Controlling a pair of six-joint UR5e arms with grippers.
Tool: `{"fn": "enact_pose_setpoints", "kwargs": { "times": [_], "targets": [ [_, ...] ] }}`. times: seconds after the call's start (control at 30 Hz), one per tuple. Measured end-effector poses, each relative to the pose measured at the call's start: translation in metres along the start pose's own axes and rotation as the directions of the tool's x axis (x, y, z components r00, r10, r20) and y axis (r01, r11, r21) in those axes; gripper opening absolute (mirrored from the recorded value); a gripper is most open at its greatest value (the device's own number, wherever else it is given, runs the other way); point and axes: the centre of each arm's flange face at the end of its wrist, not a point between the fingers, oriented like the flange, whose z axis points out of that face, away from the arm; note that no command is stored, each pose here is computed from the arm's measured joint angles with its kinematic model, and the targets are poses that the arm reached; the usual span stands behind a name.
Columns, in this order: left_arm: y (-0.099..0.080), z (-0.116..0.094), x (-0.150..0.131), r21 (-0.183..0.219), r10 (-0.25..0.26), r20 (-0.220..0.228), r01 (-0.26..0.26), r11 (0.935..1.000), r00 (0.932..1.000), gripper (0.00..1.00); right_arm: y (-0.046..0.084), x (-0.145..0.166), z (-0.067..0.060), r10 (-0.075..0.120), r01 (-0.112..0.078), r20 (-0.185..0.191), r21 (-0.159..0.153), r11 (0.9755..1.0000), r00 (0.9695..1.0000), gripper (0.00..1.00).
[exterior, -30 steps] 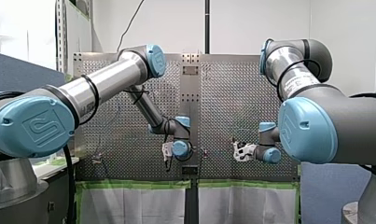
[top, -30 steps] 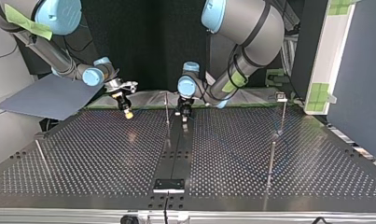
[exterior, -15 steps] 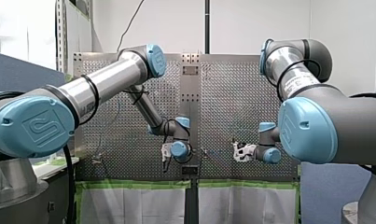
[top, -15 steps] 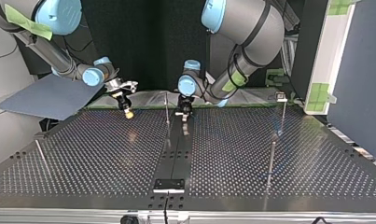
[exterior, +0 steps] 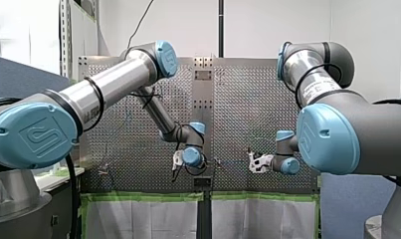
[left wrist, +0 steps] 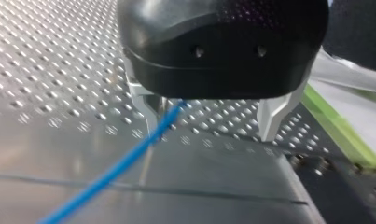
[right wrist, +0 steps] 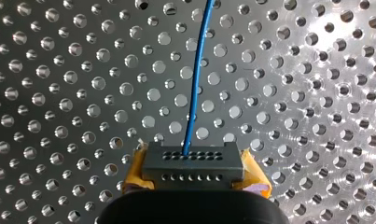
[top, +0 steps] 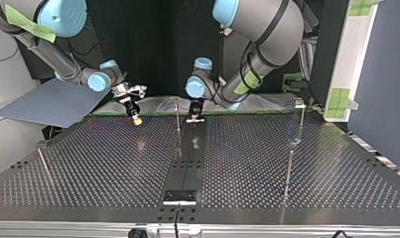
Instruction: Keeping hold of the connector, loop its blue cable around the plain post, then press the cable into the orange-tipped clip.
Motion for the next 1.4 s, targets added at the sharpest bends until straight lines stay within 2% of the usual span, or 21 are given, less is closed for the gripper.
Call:
{"fn": "enact_pose_setpoints", "kwargs": {
  "times": [0.27, 0.5, 0.63, 0.83, 0.97, 1.2, 1.4],
  "targets": [
    [-0.002, -0.02, -0.023, 0.024, -0.013, 0.059, 0.012, 0.9997, 0.9982, 1.0, -0.001, -0.001, -0.002, 0.001, -0.001, 0.016, 0.006, 1.0, 0.9999, 0.0],
    [-0.011, -0.047, -0.011, 0.05, 0.004, 0.03, -0.005, 0.9987, 0.9995, 1.0, 0.0, -0.003, -0.004, 0.001, -0.002, 0.025, 0.009, 1.0, 0.9997, 0.0],
    [-0.013, -0.059, -0.001, 0.05, 0.016, 0.002, -0.016, 0.9986, 0.9999, 1.0, 0.0, -0.003, -0.004, 0.001, -0.001, 0.026, 0.011, 0.9999, 0.9997, 0.0],
    [-0.01, -0.065, 0.006, 0.032, 0.023, -0.016, -0.023, 0.9992, 0.9996, 1.0, 0.0, -0.003, -0.005, 0.003, -0.003, 0.031, 0.012, 0.9999, 0.9995, 0.0],
    [-0.012, -0.067, 0.006, 0.034, 0.029, -0.025, -0.028, 0.999, 0.9993, 1.0, 0.0, -0.004, -0.005, 0.004, -0.004, 0.034, 0.013, 0.9999, 0.9994, 0.0],
    [-0.027, -0.079, -0.001, 0.077, 0.042, -0.019, -0.041, 0.9962, 0.9989, 1.0, 0.0, -0.004, -0.005, 0.006, -0.006, 0.035, 0.013, 0.9999, 0.9994, 0.0],
    [-0.05, -0.094, 0.0, 0.123, 0.054, -0.019, -0.051, 0.9911, 0.9984, 1.0, 0.0, -0.004, -0.005, 0.006, -0.007, 0.035, 0.013, 0.9999, 0.9994, 0.0]
  ]
}}
